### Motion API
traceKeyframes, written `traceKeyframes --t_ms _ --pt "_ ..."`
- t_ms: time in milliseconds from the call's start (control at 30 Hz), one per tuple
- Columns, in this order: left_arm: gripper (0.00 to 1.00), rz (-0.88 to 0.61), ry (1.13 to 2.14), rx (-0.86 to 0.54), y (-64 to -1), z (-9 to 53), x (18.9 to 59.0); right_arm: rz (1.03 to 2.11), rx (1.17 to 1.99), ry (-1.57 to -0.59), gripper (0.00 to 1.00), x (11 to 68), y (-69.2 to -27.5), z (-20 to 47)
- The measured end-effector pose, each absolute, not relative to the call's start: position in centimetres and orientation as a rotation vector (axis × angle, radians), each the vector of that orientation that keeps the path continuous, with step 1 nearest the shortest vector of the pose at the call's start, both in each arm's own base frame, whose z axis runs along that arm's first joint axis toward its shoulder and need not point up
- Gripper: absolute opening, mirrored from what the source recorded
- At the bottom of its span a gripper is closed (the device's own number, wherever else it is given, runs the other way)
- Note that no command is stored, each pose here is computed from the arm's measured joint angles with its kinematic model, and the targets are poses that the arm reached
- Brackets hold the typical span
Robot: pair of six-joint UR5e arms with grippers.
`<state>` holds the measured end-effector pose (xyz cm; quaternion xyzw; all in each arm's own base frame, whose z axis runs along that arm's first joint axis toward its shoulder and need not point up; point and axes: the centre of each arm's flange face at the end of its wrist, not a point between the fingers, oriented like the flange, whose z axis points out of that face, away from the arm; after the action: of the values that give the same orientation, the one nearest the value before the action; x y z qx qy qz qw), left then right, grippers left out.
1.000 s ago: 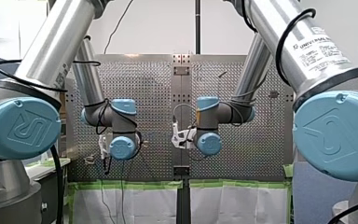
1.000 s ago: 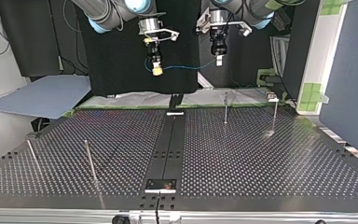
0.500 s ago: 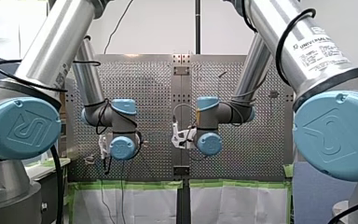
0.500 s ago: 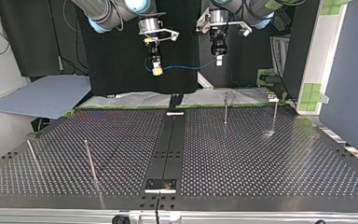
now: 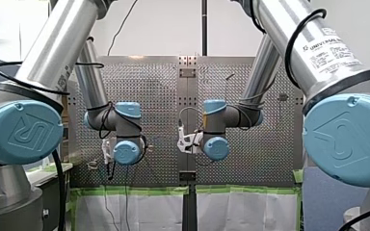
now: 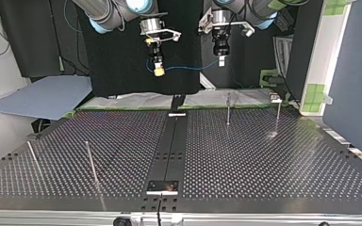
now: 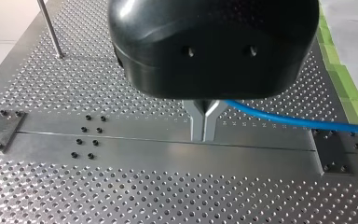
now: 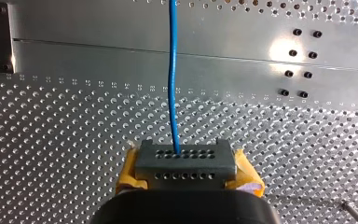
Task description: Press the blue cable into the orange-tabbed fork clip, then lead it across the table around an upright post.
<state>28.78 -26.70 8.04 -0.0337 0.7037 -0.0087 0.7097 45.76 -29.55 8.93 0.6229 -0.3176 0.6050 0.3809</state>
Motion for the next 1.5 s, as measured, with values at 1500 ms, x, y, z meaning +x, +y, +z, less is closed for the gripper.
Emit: traceKeyframes --t_ms 1500 --pt "0.00 -0.020 1.560 -0.073 -26.7 8.1 28.8 1.465 1.691 -0.824 0.00 45.3 -28.3 5.7"
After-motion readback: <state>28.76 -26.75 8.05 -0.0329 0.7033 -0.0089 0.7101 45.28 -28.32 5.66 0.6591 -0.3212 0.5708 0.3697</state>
